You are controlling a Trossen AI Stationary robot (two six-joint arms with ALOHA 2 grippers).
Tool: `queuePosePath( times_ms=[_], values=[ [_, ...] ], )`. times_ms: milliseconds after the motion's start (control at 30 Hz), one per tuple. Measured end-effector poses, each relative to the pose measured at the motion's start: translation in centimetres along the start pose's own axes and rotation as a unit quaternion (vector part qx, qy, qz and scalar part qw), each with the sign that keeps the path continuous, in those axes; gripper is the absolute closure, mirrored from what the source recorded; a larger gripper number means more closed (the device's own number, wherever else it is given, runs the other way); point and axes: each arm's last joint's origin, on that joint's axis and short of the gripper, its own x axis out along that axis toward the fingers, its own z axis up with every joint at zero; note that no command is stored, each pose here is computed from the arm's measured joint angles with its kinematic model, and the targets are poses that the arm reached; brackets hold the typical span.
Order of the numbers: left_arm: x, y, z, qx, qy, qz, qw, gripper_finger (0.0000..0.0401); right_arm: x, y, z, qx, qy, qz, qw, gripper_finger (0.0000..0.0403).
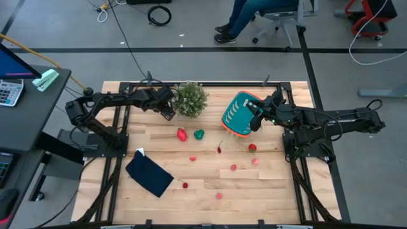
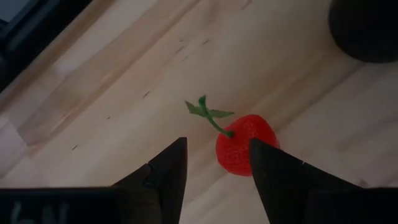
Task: Pick and placing Produce into tupperware
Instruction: Put the red dragon fruit into the basket
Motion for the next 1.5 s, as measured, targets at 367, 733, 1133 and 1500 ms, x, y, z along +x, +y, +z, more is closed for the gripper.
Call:
queuePosePath(
  times_ms=[367,733,1133,1500],
  values=[
    [0.1,0.3,-1.1,0.014,0.055,0.013,0.998,0.0229,0.0,0.0,0.0,-0.001,0.0,0.0,1.0,0.0279],
    [0.0,0.4,-1.2,0.045,0.063,0.014,0.997,0.0228,0.0,0.0,0.0,-0.001,0.0,0.0,1.0,0.0279],
    [-1.0,-3.1,-1.7,0.132,0.028,-0.018,0.991,0.0228,0.0,0.0,0.0,-0.001,0.0,0.0,1.0,0.0279],
    [-2.0,-6.1,-1.9,0.195,-0.036,-0.052,0.979,0.0232,0.0,0.0,0.0,-0.001,0.0,0.0,1.0,0.0279]
  ],
)
